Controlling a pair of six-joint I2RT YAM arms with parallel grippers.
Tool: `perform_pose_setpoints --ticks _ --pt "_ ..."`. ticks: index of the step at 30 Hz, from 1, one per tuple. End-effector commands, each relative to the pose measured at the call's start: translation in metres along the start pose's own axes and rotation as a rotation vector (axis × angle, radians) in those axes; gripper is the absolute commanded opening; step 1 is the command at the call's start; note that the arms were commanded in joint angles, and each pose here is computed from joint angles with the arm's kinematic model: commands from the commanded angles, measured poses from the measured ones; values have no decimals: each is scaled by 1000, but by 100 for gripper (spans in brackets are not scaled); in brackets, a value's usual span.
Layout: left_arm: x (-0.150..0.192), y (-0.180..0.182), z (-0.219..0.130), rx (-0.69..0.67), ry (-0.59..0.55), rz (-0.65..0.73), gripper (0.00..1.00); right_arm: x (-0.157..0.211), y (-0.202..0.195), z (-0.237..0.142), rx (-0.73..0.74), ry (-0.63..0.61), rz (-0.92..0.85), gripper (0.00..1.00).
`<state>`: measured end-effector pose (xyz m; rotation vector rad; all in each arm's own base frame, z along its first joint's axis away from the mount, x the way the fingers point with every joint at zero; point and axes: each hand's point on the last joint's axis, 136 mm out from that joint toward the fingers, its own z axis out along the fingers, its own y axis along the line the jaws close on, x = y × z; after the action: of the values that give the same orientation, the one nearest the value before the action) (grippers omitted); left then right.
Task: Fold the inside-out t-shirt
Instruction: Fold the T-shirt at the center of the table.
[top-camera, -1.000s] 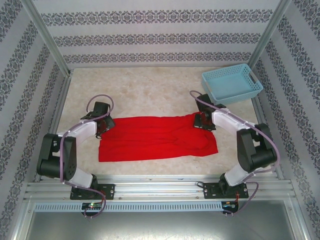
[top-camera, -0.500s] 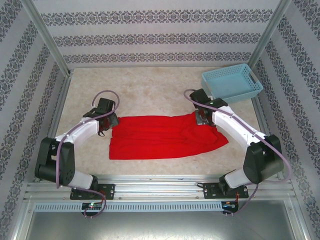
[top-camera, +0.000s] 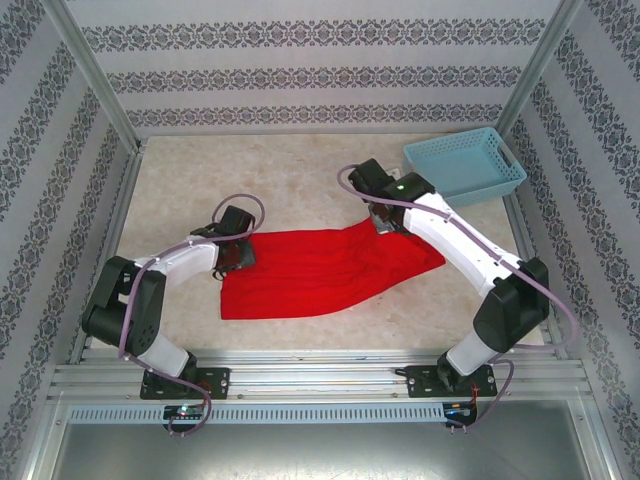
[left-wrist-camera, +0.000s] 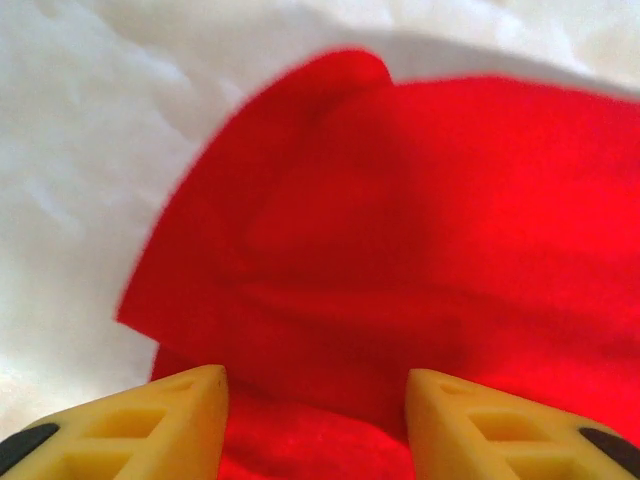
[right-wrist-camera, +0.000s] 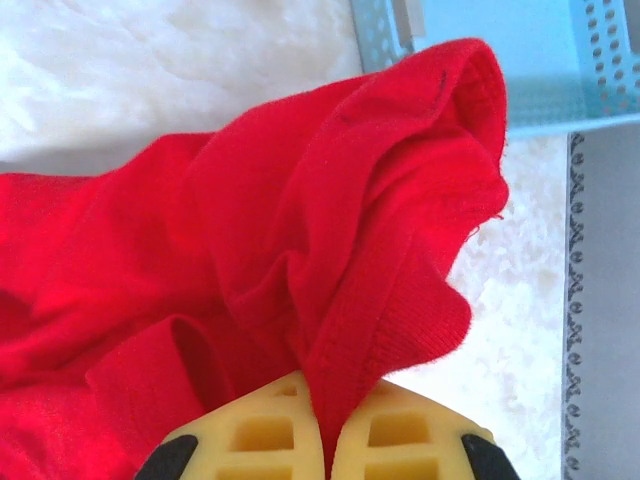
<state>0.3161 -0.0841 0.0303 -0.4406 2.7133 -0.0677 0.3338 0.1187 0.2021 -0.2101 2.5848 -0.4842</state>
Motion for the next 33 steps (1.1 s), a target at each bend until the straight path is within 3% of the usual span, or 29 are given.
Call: perform_pose_setpoints --ticks 1,8,14,20,25,33 --pt "8 2 -3 12 -21 -37 49 -7 17 -17 18 -4 -88 0" --pt "7 24 -30 -6 -129 -69 46 -11 118 -39 -199 15 -111 0" --pt "35 32 -7 -6 -59 -96 40 -18 190 -64 -436 13 -33 0" --pt "64 22 20 87 15 -148 28 -26 240 -88 -666 30 74 0" --pt "69 20 23 99 16 -147 24 -32 269 -95 -775 65 137 0" --pt "63 29 6 109 -62 -173 22 -44 296 -85 -812 78 211 0"
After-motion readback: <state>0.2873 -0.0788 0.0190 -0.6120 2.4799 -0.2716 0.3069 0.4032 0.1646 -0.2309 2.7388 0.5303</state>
